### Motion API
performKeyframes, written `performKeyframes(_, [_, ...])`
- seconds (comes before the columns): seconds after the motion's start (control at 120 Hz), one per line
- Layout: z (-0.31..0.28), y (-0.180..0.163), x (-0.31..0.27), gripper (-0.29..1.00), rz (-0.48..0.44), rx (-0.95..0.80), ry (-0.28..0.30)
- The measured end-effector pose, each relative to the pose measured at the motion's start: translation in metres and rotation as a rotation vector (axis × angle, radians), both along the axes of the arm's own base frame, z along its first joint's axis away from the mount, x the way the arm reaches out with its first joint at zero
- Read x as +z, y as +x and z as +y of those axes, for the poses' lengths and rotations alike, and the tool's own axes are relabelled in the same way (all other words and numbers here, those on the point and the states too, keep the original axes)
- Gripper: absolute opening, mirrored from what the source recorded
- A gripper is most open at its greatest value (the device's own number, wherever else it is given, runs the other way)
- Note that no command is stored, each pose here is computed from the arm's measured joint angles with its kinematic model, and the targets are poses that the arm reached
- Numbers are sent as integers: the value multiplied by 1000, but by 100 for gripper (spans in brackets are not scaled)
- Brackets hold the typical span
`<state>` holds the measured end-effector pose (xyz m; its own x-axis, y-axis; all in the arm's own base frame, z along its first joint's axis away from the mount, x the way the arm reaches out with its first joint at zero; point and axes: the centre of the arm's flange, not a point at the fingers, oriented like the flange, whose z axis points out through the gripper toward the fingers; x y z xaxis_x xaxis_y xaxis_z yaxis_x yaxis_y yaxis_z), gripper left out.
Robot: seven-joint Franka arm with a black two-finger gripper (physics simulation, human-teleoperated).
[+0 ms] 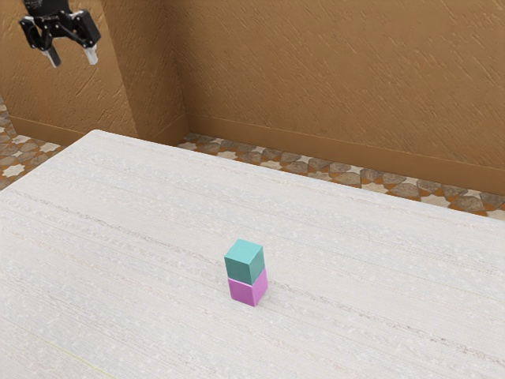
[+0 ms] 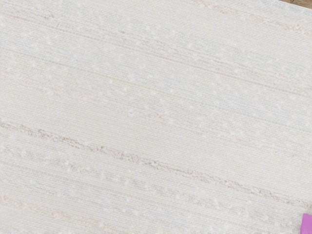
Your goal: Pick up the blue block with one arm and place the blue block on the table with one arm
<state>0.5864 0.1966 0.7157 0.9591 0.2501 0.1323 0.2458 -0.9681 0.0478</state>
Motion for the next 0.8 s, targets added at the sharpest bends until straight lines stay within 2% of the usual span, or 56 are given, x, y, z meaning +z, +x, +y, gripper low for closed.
performKeyframes(0.25, [-3, -2, 2, 68, 6, -28, 4])
performKeyframes(0.325, [-31, -50, 82, 68, -134, -72, 31])
performKeyframes(0.4, [-71, -61, 105, 68, -176, -149, 34])
performKeyframes(0.475, [-101, -46, 84, 68, -112, -204, 50])
performKeyframes(0.608, [-99, -12, 25, 68, 19, -202, 67])
performKeyframes(0.683, [-92, 9, -32, 68, 107, -197, 51])
performKeyframes(0.8, [-80, 28, -104, 68, 186, -187, 35])
